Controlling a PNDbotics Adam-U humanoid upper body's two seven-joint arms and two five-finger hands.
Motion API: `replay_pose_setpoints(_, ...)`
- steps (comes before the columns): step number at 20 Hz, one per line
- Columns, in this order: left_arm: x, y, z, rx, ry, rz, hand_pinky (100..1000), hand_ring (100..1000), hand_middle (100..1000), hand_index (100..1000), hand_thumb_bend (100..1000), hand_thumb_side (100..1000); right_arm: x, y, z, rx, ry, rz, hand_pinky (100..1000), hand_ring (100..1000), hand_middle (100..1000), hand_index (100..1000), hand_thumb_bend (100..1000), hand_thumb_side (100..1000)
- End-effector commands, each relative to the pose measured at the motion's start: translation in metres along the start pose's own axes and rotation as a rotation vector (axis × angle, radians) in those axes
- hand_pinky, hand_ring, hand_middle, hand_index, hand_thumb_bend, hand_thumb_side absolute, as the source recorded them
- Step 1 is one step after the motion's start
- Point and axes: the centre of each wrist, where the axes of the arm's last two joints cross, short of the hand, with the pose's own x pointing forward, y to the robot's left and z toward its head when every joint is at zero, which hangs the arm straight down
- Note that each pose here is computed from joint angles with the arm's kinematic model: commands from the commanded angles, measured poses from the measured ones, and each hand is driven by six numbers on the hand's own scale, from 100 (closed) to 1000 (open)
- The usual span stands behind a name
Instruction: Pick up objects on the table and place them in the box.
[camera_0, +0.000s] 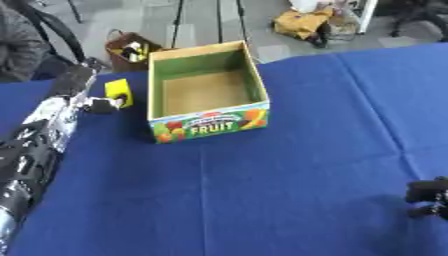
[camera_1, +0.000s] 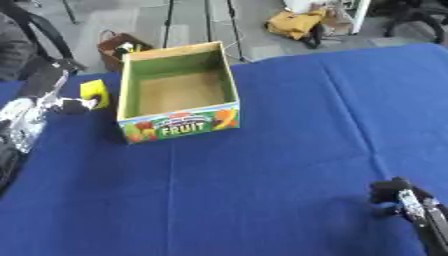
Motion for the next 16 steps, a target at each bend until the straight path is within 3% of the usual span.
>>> replay_pose_setpoints(1,-0.0053,0.0117,-0.0026,0.007,-0.005,-0.002,870,866,857,879,406,356,0.0009,-0.0038,0.0,0.001,-0.003,0.021,568,656,594,699,100,996)
replay_pose_setpoints(5,-0.0033,0.0099,-0.003,-0.016,-0.02,0.007,858,849,846,885,392,351,0.0024,-0.0035,-0.0014,0.003,-0.011,0.022,567,656,594,698,100,991)
replay_pose_setpoints(8,-0.0004,0.008,-0.0033,-0.033,-0.028,0.009,820,770,788,885,360,325,0.0028,-0.0032,-0.002,0.003,-0.013,0.022,567,656,594,698,100,991)
replay_pose_setpoints(12,0.0009,0.0078,-0.0036,-0.039,-0.029,0.008,820,770,788,885,360,325,0.003,-0.0031,-0.0023,0.003,-0.013,0.023,567,656,594,698,100,991)
replay_pose_setpoints(13,0.0009,0.0078,-0.0037,-0.039,-0.029,0.008,800,728,753,880,360,325,0.003,-0.0031,-0.0023,0.003,-0.013,0.023,567,656,594,698,100,989)
replay_pose_setpoints(14,0.0011,0.0098,-0.0042,-0.028,-0.025,0.013,504,319,396,786,149,194,0.0026,-0.0029,-0.002,0.003,-0.012,0.021,567,656,594,698,100,990)
replay_pose_setpoints(16,0.0019,0.0116,-0.0045,-0.008,-0.016,0.026,412,212,320,749,100,162,0.0012,-0.0027,-0.001,0.001,-0.005,0.018,567,656,594,698,100,990)
